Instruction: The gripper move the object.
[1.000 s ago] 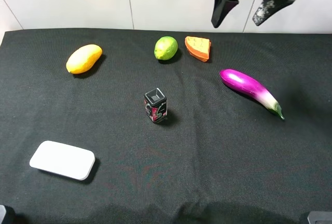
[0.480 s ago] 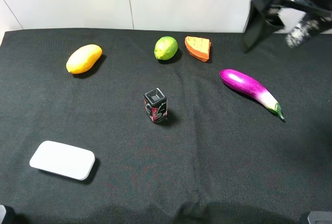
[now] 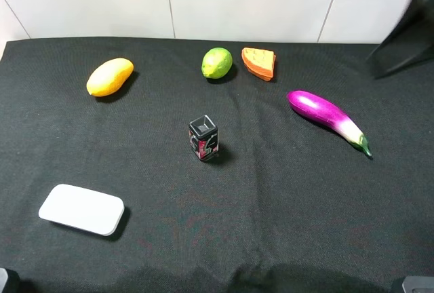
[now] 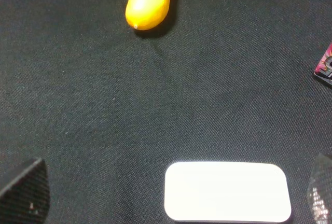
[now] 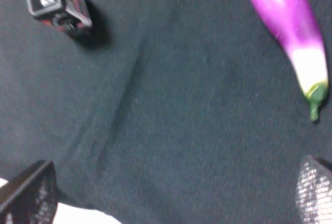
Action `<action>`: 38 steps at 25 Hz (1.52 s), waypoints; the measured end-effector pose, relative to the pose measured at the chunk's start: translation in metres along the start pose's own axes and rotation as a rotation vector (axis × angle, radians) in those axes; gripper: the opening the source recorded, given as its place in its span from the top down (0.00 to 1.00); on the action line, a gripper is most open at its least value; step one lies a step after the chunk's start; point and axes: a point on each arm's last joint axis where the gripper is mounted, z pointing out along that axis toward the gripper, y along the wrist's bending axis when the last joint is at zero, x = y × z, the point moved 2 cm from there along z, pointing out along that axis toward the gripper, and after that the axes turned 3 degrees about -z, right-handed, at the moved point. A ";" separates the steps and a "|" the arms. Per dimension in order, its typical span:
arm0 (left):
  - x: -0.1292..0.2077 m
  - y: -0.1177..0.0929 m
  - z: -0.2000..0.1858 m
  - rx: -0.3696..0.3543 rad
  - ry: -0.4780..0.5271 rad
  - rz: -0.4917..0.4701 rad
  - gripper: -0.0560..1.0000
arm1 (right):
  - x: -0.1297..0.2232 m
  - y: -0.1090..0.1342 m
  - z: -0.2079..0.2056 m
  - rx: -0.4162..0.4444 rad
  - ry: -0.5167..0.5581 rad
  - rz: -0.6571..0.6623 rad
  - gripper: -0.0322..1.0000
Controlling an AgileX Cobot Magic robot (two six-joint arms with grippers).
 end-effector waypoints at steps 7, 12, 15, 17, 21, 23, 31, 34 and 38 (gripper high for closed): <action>0.000 0.000 0.000 0.000 0.000 0.000 0.00 | 0.025 0.005 -0.042 0.027 -0.165 -0.034 0.30; 0.000 0.000 0.000 0.000 0.000 0.000 0.00 | 0.054 0.000 -0.056 0.082 -0.240 -0.011 0.30; 0.000 0.000 0.000 0.000 0.000 0.000 0.00 | 0.075 -0.008 -0.059 0.148 -0.276 0.063 0.30; 0.000 0.000 0.000 0.000 0.000 0.000 0.00 | 0.089 -0.011 -0.059 0.193 -0.304 0.111 0.30; 0.000 0.000 0.000 0.000 0.000 0.000 0.00 | 0.117 -0.012 -0.055 0.264 -0.362 0.185 0.30; 0.000 0.000 0.000 0.000 0.000 0.000 0.00 | 0.128 -0.011 -0.053 0.299 -0.405 0.204 0.30; 0.000 0.000 0.000 0.000 0.000 0.000 0.00 | 0.163 -0.010 -0.041 0.432 -0.595 0.201 0.30; 0.000 0.000 0.000 0.000 0.000 0.000 0.00 | 0.173 -0.009 -0.034 0.446 -0.660 0.187 0.30; 0.000 0.000 0.000 0.000 0.000 0.000 0.00 | 0.182 -0.011 -0.021 0.452 -0.657 0.186 0.30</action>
